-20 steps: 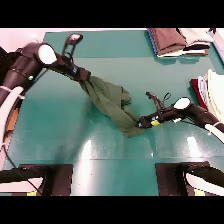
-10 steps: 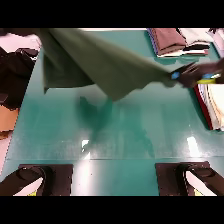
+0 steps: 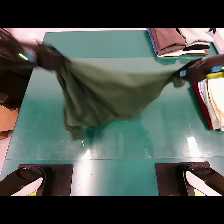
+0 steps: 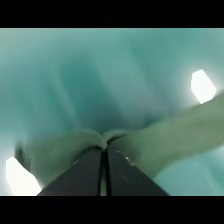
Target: Fold the shirts.
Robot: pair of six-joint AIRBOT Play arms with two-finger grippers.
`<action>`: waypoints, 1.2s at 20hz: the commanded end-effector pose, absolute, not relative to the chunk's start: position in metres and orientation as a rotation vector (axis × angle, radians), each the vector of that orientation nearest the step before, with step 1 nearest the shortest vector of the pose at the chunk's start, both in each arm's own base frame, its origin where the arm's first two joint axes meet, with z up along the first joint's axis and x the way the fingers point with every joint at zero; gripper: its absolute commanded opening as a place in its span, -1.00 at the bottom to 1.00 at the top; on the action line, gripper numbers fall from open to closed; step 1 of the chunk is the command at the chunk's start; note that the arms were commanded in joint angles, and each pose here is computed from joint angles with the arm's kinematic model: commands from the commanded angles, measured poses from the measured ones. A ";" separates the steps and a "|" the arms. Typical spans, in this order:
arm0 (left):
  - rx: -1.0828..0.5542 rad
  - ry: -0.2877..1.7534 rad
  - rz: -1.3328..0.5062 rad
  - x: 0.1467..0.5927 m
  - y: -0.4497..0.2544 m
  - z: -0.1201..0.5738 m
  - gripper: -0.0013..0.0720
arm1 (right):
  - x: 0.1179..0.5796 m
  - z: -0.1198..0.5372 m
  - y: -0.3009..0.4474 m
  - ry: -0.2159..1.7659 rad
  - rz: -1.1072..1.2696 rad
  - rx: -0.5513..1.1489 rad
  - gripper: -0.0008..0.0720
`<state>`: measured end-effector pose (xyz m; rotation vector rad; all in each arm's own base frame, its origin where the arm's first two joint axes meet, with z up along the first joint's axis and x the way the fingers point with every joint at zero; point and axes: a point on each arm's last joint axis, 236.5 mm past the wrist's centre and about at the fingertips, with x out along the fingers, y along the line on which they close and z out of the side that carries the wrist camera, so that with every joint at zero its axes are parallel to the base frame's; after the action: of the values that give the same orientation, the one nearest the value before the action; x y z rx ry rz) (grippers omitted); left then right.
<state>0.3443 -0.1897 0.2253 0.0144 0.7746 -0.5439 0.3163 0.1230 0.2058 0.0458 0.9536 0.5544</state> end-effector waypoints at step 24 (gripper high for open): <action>-0.425 1.290 -0.456 0.425 -0.178 -0.036 0.53 | 0.308 0.128 0.073 1.088 0.348 0.137 -0.94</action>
<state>0.4229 -0.1533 0.0044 -0.3056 1.2042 -0.4020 0.3076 0.0731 0.1277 0.1276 1.0877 0.3541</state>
